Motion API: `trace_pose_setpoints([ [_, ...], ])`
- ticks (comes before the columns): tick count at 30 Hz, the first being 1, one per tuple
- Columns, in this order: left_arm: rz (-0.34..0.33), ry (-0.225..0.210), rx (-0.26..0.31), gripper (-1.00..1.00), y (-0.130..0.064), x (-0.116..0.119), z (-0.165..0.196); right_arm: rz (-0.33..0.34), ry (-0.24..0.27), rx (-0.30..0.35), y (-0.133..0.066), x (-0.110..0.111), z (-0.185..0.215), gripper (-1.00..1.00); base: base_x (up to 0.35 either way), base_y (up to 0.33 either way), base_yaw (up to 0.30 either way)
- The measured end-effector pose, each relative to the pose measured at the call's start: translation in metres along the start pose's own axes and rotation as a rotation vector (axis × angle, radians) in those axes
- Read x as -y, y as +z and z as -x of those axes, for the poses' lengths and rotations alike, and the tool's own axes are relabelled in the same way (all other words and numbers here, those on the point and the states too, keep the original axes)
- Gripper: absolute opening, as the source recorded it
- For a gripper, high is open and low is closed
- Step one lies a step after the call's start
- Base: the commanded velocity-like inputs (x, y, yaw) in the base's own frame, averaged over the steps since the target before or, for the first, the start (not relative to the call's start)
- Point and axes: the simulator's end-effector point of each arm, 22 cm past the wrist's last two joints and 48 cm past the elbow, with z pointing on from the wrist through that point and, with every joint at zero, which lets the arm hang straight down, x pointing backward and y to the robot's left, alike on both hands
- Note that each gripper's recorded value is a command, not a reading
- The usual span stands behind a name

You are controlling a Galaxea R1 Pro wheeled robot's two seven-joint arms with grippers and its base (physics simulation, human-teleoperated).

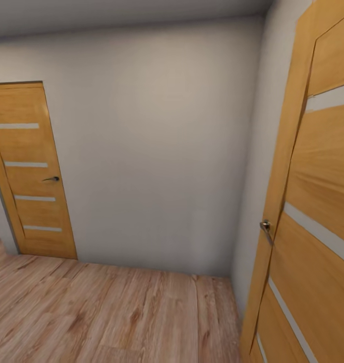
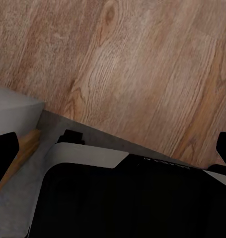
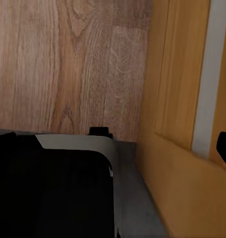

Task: Move the two storage containers from the living room to the garage. In the garage, place one container on the floor and stack the other container on top of it (either order is fine).

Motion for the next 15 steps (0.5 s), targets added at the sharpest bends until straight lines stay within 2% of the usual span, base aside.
trace_pose_setpoints([
  [15, 0.000, 0.000, 0.001, 1.00, 0.0000, 0.0001, 0.0002, -0.001, 0.000, 0.002, 0.0000, 0.0008, 0.0007, 1.00, 0.322, 0.000, 0.000],
])
